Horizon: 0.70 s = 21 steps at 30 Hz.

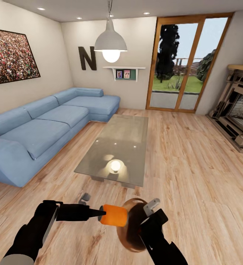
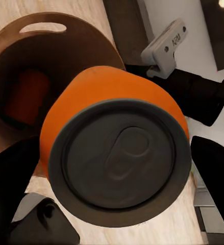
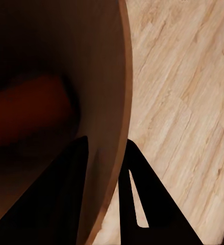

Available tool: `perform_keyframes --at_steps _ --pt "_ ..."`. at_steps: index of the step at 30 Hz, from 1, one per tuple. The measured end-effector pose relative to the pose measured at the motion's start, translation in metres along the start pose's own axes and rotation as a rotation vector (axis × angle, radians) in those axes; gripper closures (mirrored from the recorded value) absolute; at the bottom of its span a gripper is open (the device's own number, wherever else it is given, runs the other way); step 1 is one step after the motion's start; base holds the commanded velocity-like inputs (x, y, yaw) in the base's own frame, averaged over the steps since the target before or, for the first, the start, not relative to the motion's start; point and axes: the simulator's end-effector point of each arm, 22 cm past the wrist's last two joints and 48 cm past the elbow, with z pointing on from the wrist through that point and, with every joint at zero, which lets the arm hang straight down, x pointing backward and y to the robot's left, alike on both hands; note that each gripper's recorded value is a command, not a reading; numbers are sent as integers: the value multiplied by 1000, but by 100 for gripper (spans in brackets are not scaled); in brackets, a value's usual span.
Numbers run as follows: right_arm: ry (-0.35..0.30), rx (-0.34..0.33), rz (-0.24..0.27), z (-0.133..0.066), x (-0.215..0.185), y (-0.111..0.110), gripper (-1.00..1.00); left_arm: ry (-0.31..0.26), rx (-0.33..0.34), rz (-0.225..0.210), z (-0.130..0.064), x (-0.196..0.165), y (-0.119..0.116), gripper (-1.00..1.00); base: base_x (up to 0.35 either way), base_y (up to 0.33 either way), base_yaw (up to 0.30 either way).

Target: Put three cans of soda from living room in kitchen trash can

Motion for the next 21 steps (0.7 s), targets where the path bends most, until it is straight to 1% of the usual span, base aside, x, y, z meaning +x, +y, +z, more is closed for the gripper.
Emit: perform_keyframes --at_steps 3,7,9,10,12,14,16,19,21 --pt "1 12 -9 0 0 -3 100 1 -44 1 5 0 8 100 0 0 0" --pt "-1 12 -7 -1 -1 -3 100 -2 -90 3 20 0 14 100 0 0 0" --pt "-2 6 -3 -1 -1 -2 100 -7 -113 15 23 -1 18 100 0 0 0" --pt "-3 6 -1 -2 -2 -2 100 -12 -127 29 26 -2 21 100 0 0 0" --pt "-2 12 -5 -3 -2 -4 100 -17 -127 42 34 -3 19 100 0 0 0" --pt "-5 16 -8 -4 -4 -4 100 -18 -126 44 36 -3 19 100 0 0 0" --pt "-11 6 -1 -8 -9 1 100 -18 -125 44 37 -2 18 100 0 0 0" --pt "-15 -27 17 -11 -13 11 100 -13 -121 34 41 1 19 100 0 0 0" --pt "-17 -24 15 -12 -14 12 100 -8 -120 24 43 4 21 100 0 0 0"
